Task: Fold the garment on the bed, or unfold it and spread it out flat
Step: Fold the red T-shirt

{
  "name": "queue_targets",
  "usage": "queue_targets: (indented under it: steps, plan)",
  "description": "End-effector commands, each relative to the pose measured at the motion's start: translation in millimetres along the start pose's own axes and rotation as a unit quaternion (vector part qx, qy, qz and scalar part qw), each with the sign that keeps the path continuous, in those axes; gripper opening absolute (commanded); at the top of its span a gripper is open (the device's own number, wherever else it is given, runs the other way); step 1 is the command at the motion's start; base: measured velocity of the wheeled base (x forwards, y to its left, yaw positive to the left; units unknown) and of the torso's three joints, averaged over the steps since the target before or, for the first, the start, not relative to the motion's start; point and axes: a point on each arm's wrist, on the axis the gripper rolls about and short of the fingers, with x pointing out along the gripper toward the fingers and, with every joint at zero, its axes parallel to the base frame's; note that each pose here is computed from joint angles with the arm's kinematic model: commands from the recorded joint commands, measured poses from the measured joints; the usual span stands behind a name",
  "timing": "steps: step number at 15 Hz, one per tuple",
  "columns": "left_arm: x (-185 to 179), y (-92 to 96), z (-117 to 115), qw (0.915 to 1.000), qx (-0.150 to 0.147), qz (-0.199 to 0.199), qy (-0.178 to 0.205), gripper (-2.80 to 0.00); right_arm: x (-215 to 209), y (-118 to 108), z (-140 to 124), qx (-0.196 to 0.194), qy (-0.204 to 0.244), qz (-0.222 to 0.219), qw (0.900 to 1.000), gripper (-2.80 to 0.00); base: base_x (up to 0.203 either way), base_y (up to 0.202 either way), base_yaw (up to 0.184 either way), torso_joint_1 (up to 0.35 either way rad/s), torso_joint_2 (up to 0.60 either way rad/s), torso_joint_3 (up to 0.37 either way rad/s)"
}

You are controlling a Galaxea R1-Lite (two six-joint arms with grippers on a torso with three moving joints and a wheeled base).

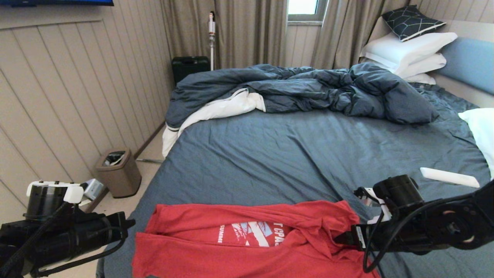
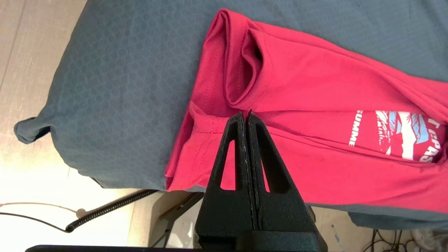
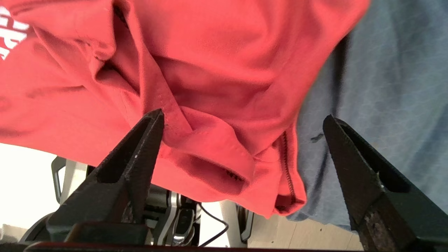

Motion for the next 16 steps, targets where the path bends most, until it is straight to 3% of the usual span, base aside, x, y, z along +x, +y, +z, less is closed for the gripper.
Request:
queue_targets:
  steps: [1, 6, 16]
  plan:
    - [2, 0.2, 0, 1.0000, -0.002, 0.000, 0.001, -2.80, 5, 1, -2, 0.000, 0.010, 0.001, 1.000, 0.00, 0.000, 0.000, 0.000, 0.000, 0.00, 0.000]
    - [3, -0.5, -1, 1.0000, 0.000, -0.001, 0.005, -2.80, 28, 1, -1, 0.008, 0.039, 0.000, 0.999, 0.00, 0.000, 0.000, 0.000, 0.000, 0.00, 0.000]
    - [3, -0.3, -2, 1.0000, 0.000, -0.001, 0.006, -2.80, 39, 25, 11, -0.002, 0.032, 0.020, 0.999, 0.00, 0.000, 0.000, 0.000, 0.000, 0.00, 0.000]
